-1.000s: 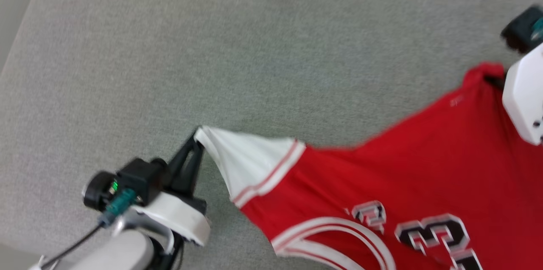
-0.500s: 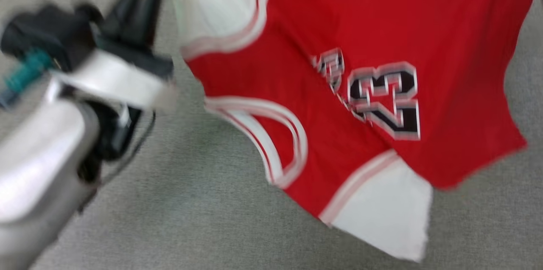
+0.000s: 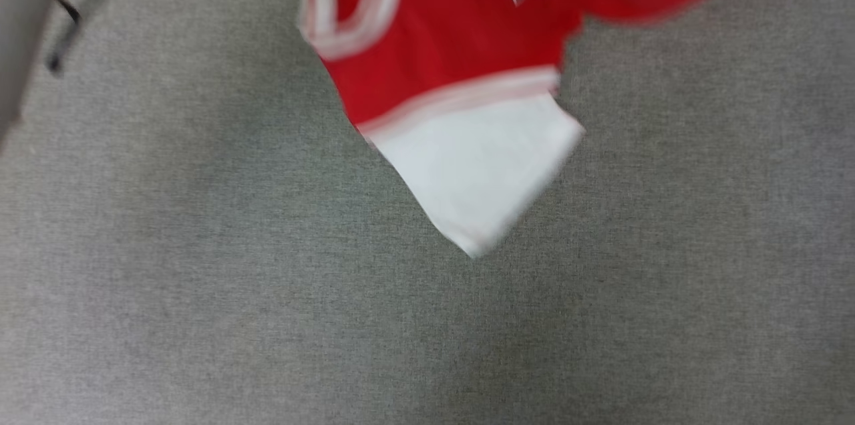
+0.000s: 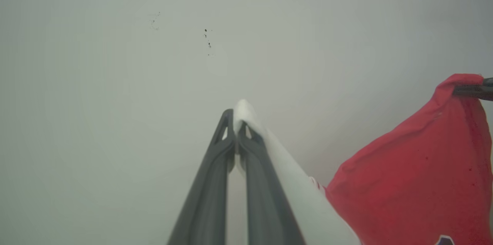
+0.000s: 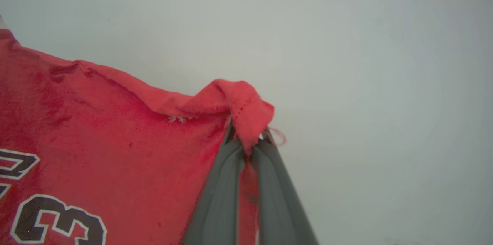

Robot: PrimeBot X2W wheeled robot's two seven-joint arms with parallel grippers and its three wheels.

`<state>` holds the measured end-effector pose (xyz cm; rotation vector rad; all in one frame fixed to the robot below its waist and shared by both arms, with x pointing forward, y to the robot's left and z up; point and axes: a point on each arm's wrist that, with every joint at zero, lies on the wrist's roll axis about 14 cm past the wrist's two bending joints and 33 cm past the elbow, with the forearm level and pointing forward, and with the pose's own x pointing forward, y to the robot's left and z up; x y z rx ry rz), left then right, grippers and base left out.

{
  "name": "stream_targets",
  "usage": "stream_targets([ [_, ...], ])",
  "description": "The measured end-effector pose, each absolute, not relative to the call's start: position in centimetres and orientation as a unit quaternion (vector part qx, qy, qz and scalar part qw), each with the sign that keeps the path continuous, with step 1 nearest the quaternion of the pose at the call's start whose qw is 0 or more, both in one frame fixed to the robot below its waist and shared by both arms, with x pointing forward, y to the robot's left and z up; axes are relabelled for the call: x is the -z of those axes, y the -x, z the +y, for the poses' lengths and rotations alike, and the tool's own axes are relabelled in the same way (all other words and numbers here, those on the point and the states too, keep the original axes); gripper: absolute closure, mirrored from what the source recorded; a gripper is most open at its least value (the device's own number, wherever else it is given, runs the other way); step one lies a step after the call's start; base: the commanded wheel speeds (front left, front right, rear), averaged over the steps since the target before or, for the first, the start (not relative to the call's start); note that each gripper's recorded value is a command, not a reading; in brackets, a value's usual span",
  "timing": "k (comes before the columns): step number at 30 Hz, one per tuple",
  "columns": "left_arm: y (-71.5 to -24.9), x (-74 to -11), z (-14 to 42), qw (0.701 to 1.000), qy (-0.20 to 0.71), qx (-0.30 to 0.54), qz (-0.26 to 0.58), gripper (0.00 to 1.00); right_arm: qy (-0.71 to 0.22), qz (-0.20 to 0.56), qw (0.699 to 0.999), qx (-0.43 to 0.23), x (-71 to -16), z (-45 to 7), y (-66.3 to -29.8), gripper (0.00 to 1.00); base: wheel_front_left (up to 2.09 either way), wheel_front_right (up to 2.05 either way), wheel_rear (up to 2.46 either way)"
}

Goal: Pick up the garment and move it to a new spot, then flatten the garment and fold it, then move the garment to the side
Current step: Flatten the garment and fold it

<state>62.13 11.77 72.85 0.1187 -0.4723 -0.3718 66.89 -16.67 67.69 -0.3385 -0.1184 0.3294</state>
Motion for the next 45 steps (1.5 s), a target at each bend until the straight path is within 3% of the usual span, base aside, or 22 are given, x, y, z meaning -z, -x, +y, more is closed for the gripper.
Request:
stream_targets([
  [7,-65.7,-79.6,11.7,0.938,-0.070,0.166,-0.297,1.00,0.198,-0.107,0.965,-0.135,-72.5,-16.2,-69.7,1.00,0.00,0.00,0.00],
  [13,-67.2,-81.7,11.4,0.930,-0.085,0.169,-0.316,1.00,0.199,-0.123,0.963,-0.132,-73.6,-15.5,-71.3,1.00,0.00,0.00,0.00],
  [19,-68.8,-79.3,12.4,0.939,-0.083,0.165,-0.290,1.00,0.198,-0.097,0.965,-0.144,-70.4,-14.7,-72.6,1.00,0.00,0.00,0.00],
  [23,-69.6,-75.6,13.6,0.952,-0.062,0.159,-0.256,1.00,0.203,-0.051,0.963,-0.167,-65.4,-13.8,-72.4,1.00,0.00,0.00,0.00],
  [34,-66.9,-60.8,16.1,0.983,-0.008,0.152,-0.107,1.00,0.175,0.071,0.955,-0.228,-53.2,-12.3,-67.3,1.00,0.00,0.00,0.00],
  [45,-54.4,-50.1,16.8,0.988,0.013,0.153,0.020,1.00,0.159,0.162,0.934,-0.277,-46.2,-13.2,-56.9,1.00,0.00,0.00,0.00],
])
